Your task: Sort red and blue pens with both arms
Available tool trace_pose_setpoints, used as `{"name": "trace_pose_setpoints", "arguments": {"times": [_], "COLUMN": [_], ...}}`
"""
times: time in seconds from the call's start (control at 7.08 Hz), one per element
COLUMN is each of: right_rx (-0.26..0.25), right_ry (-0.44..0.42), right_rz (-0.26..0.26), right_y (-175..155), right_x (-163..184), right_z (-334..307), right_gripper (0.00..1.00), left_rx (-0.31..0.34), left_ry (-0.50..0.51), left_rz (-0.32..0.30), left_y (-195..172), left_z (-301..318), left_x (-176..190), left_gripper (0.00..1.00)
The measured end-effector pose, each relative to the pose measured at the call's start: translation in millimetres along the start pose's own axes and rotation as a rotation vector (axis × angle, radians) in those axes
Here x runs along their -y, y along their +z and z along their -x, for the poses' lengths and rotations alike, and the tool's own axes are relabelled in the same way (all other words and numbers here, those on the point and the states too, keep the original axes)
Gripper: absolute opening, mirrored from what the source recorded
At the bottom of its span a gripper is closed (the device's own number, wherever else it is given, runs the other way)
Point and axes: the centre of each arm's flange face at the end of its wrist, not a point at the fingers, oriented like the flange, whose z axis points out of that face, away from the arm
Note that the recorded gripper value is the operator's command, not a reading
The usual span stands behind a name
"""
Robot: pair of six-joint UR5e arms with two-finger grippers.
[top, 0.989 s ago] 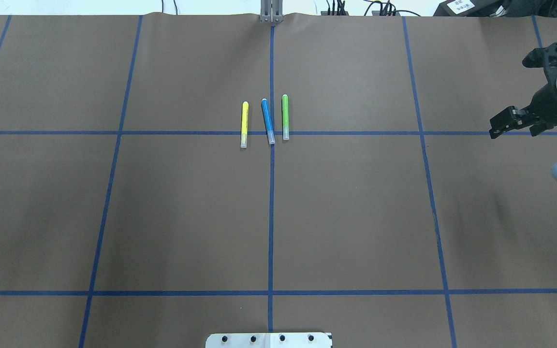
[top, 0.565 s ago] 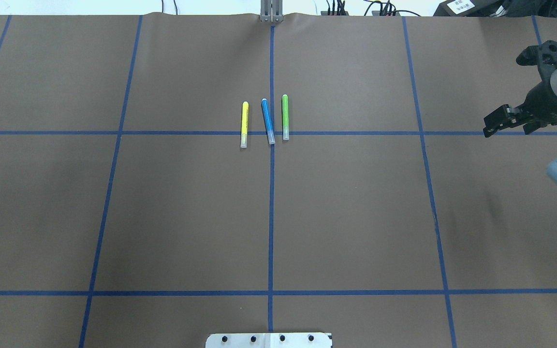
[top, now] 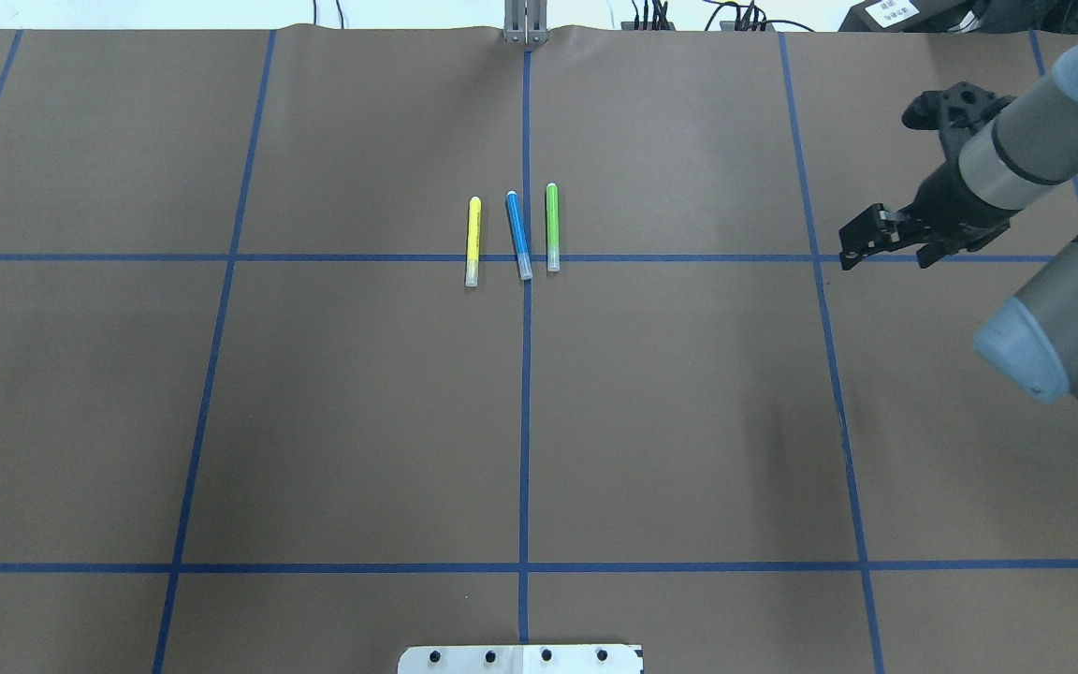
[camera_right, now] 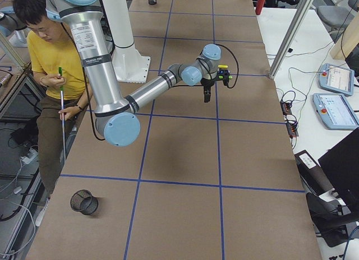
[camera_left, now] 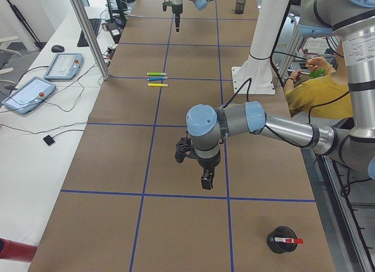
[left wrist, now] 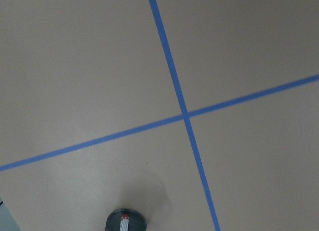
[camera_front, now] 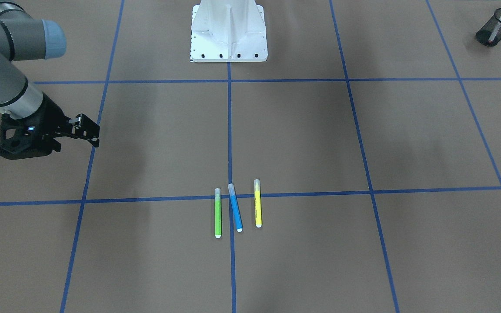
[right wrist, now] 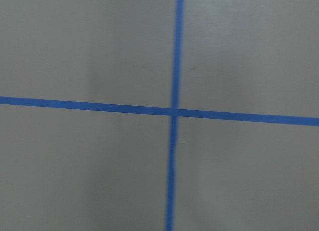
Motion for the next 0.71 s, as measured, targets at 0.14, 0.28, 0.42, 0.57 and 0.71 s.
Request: {"name": "trace_pose_setpoints", "arguments": {"times": [0.14, 0.28, 0.42, 0.57, 0.71], "right_rx": [0.031, 0.058, 0.077, 0.078, 0.065], "right_ry": [-0.012, -0.038, -0.067, -0.083, -0.084], "right_rz": [0.006, 0.003, -0.006, -0.017, -0.018], "right_y": [3.9, 4.1, 3.4, 7.3, 15.6], "right_x": [-0.8, 1.0, 3.0, 10.4, 26.7], "right_z": [48.6, 90.5, 126.9, 158.6, 189.2], "right_gripper": [0.98, 0.98, 0.98, 0.98, 0.98], "left_rx": [0.005, 0.009, 0.011, 0.012, 0.012], "left_ry": [-0.005, -0.003, -0.001, 0.000, 0.000], "left_rz": [-0.026, -0.040, -0.047, -0.050, -0.051], "left_y": [5.8, 13.0, 17.3, 19.0, 19.5], "left_z": [9.2, 18.1, 23.2, 25.2, 25.8], "left_x": [8.0, 12.8, 14.8, 15.5, 15.7], "left_gripper": [1.00, 1.00, 1.00, 1.00, 1.00]}}
